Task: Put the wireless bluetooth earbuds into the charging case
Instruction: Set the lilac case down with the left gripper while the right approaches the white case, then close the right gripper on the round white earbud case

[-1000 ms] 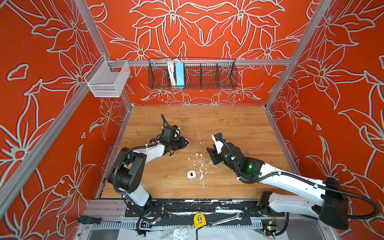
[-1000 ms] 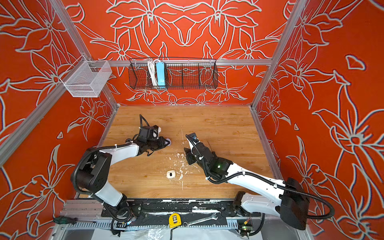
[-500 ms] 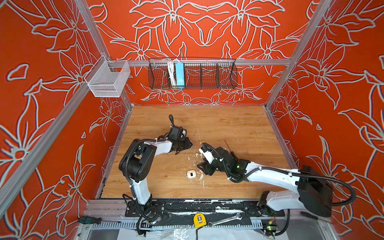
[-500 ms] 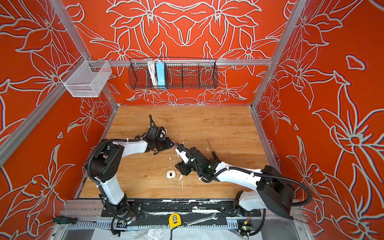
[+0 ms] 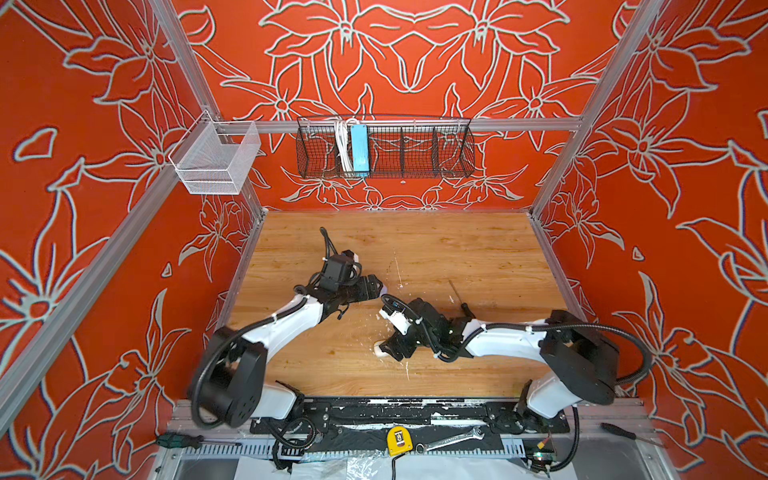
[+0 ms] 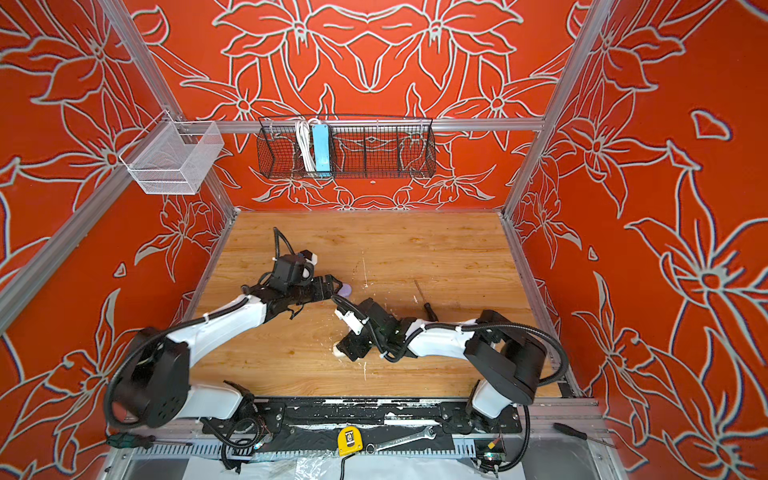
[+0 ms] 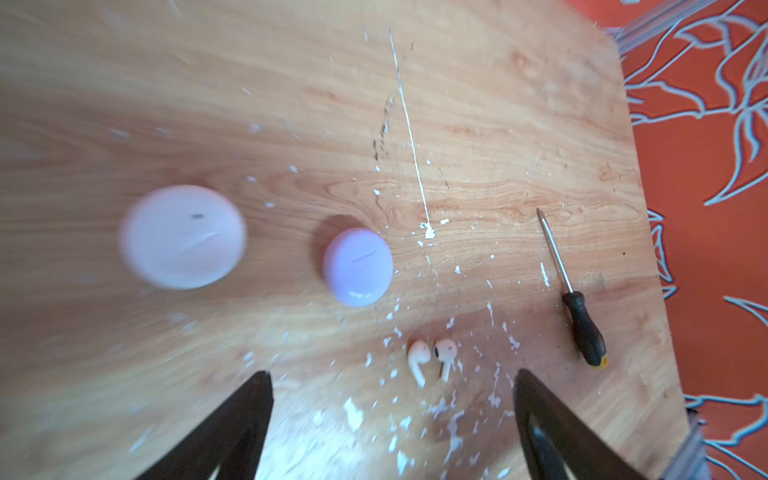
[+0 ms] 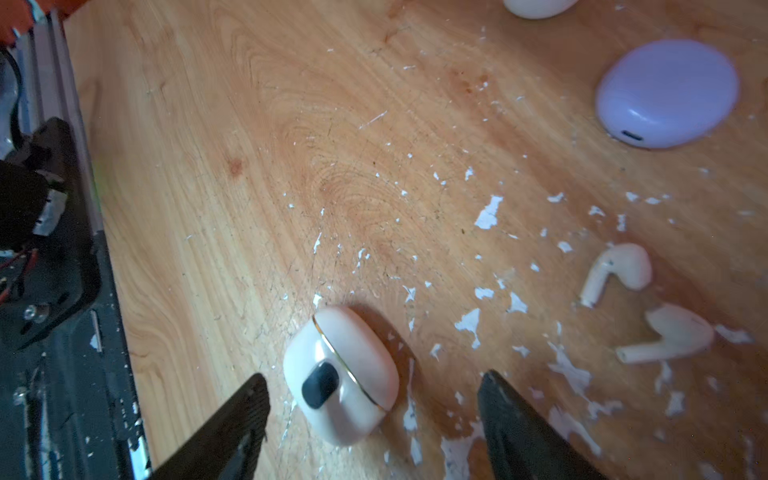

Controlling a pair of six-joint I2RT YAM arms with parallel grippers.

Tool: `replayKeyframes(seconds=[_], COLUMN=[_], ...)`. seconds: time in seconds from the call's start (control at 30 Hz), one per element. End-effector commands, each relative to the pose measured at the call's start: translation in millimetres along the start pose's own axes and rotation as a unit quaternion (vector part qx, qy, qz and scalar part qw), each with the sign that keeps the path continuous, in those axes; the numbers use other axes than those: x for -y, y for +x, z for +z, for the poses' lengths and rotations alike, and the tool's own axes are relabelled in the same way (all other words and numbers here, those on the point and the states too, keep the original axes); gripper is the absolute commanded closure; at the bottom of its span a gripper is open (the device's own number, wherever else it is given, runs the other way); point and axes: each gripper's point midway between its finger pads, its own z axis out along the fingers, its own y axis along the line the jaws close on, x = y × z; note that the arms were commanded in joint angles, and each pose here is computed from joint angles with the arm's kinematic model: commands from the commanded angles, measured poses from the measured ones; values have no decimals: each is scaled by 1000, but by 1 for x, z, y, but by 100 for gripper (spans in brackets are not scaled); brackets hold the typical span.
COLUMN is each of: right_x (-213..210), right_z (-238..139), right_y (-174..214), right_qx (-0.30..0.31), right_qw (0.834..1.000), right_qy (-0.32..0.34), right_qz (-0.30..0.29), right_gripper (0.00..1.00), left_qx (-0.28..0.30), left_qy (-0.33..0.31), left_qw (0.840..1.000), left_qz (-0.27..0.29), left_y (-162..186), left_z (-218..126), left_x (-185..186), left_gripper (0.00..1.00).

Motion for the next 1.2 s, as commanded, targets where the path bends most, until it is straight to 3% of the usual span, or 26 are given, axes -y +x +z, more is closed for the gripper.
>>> replayKeyframes(seconds=[0.0,0.07,0.17,0.27,0.37,0.67,0.83,1.17], right_x=[0,-1,-10,-24,-24,-26,-38,-29], right_z=[13,18,17,20,29,31,28,33], right_y=[-8,-7,-3,4,16,38,44,50], right_qx=[-12,-23,-27,-33,-54,-90,-97,-106], right_qw=[999,998,998,997,996,992,987,983], right_qy=[16,17,6,-10,14,45,66,98], right_qz=[-39,-47,-58,-65,-71,-81,-112,-116], right_gripper=[16,15,11,9,8,9,16,31], left_qx=[42,83,140,159,159,127,121,127], left_qy=[-85,-115,-145,-150,-174,-149,-151,-143], left_qw=[995,990,980,976,972,980,981,981], left_qz=[17,16,-8,-13,-22,-20,-20,-20], left_y=[8,12,21,30,35,42,43,43], left_z=[-43,-73,-98,-107,-112,-94,-91,-93], left_x=[-37,-55,-84,-96,-107,-100,-100,-99], left_gripper=[9,1,3,3,3,3,3,3])
